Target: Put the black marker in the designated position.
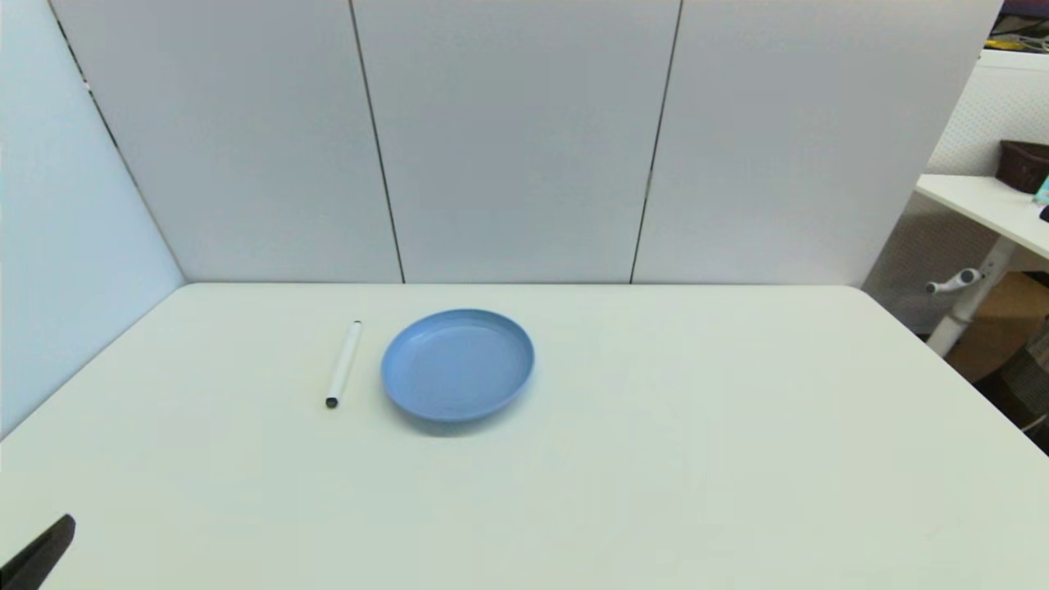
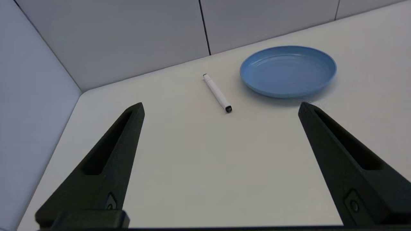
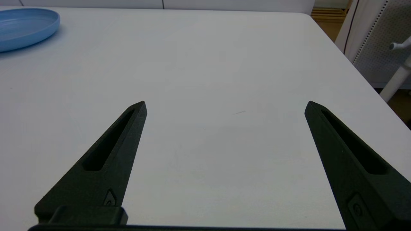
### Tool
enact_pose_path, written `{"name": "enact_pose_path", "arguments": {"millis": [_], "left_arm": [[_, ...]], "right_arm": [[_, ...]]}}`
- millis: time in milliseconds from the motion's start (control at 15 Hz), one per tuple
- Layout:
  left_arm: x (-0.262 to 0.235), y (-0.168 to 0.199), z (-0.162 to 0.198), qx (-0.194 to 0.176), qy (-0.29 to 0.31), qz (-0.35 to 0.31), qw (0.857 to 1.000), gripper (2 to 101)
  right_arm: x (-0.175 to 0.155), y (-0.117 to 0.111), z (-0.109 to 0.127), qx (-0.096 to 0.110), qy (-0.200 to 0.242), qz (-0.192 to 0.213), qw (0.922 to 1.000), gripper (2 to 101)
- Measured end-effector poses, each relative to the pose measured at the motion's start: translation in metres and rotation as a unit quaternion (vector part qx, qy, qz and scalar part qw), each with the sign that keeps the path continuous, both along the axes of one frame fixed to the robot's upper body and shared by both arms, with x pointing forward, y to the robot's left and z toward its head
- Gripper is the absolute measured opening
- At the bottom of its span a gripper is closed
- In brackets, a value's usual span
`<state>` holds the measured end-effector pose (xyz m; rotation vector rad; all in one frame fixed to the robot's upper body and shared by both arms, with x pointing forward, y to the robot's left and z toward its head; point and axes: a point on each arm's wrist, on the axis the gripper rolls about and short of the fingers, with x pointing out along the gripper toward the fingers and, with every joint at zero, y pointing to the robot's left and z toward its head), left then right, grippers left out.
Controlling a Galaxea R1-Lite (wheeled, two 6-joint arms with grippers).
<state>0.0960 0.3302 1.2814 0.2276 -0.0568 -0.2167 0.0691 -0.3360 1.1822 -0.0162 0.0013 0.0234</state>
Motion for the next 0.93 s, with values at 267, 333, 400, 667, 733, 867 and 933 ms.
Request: {"name": "enact_pose_path", "arguments": {"millis": [267, 333, 400, 667, 733, 867, 933], "left_arm": [[-0.012, 0.001, -0.031, -0.001, 0.005, 0.019, 1.0, 97.0], [-0.015, 0.001, -0.039, -0.001, 0.003, 0.024, 1.0, 97.1], [-0.017, 0.001, -0.047, -0.001, 0.0, 0.028, 1.0, 97.1], [-0.025, 0.002, -0.087, -0.007, 0.01, 0.061, 0.998, 97.1], [-0.026, 0.002, -0.094, -0.009, 0.023, 0.071, 0.997, 97.1], [-0.026, 0.002, -0.097, -0.028, 0.021, 0.075, 0.997, 97.3], [-0.027, 0.002, -0.098, -0.046, 0.022, 0.075, 0.996, 97.3]], "right_arm": [[0.0, 0.0, 0.0, 0.0, 0.0, 0.0, 1.0, 97.4], [0.0, 0.0, 0.0, 0.0, 0.0, 0.0, 1.0, 97.4], [0.0, 0.0, 0.0, 0.0, 0.0, 0.0, 1.0, 97.4], [0.0, 0.0, 0.0, 0.0, 0.0, 0.0, 1.0, 97.4], [0.0, 0.0, 0.0, 0.0, 0.0, 0.0, 1.0, 97.4], [0.0, 0.0, 0.0, 0.0, 0.0, 0.0, 1.0, 97.4], [0.0, 0.0, 0.0, 0.0, 0.0, 0.0, 1.0, 97.3]]}}
